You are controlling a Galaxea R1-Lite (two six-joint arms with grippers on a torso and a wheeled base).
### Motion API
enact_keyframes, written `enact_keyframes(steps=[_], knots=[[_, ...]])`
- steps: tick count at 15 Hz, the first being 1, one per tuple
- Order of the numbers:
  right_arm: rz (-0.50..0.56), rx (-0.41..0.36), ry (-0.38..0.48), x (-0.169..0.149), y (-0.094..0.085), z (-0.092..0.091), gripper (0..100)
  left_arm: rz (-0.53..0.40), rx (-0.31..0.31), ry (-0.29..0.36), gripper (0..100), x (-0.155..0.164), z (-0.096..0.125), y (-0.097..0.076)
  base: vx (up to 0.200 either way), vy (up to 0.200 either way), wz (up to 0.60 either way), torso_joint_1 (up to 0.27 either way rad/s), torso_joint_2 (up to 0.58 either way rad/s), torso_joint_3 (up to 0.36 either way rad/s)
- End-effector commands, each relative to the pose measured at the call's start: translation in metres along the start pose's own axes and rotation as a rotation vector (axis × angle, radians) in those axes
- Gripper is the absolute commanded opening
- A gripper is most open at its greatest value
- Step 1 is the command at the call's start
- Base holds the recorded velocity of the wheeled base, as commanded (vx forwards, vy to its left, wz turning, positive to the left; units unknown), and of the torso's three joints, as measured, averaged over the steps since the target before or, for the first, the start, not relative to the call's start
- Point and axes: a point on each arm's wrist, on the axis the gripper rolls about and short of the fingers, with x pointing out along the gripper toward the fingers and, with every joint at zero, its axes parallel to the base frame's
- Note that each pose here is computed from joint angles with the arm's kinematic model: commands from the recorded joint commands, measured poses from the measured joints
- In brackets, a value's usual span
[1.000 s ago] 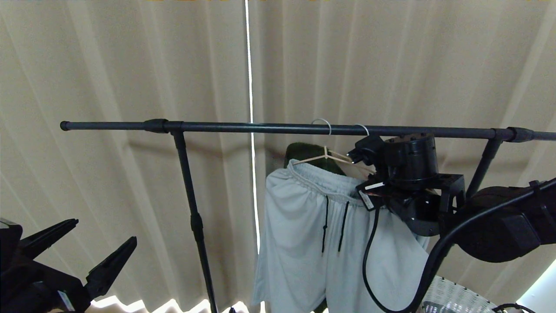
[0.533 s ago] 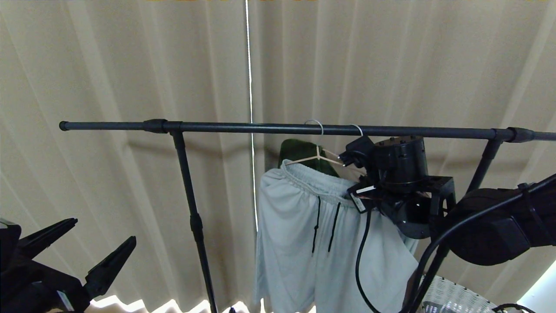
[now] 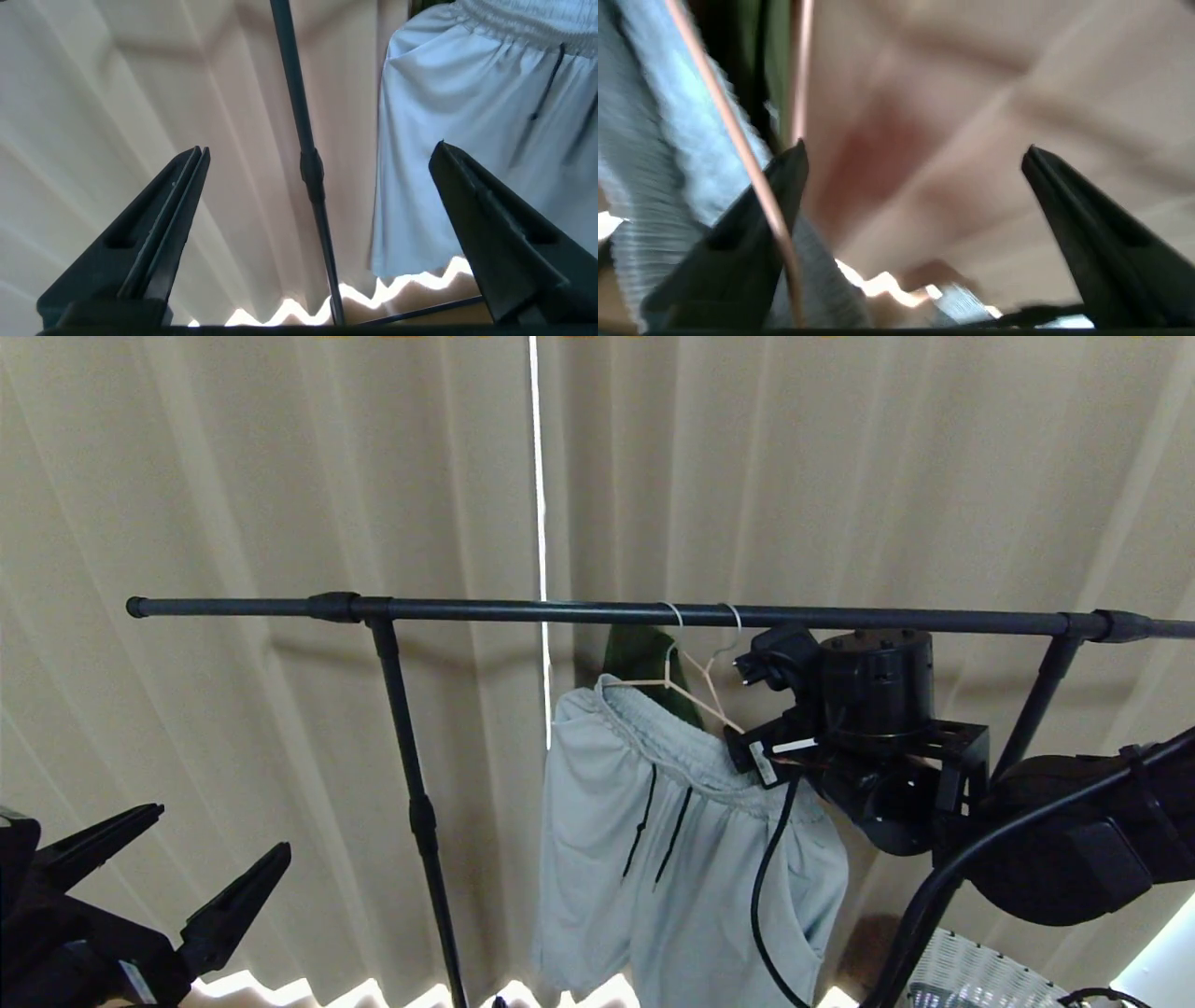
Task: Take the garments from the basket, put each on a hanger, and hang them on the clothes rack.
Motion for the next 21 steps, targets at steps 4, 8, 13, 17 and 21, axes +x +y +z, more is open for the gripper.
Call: enact_keyframes(steps=[4,8,13,17,21], knots=[[0.061,0.025,-0.039,-0.013,-0.006,-0.007,100,0.001,0.002,0.0,100,0.0,0.0,0.0,0.0,0.0,0.0,0.0,0.0,0.0],[0.129,0.088,-0.064,-0.015,-0.006,-0.011,100,0.0,0.0,0.002,100,0.0,0.0,0.0,0.0,0.0,0.0,0.0,0.0,0.0],[0.268,0.143,-0.11,-0.021,-0.008,-0.005,100,0.0,0.0,0.002,100,0.0,0.0,0.0,0.0,0.0,0.0,0.0,0.0,0.0],[0.266,0.175,-0.168,-0.045,-0.023,-0.008,100,0.003,0.001,-0.007,100,-0.001,0.001,0.0,0.0,0.0,0.0,0.0,0.0,0.0],[0.247,0.221,-0.248,-0.093,-0.058,-0.02,100,0.025,-0.011,-0.106,100,-0.016,0.01,0.004,0.0,0.0,0.0,0.0,0.0,0.0]])
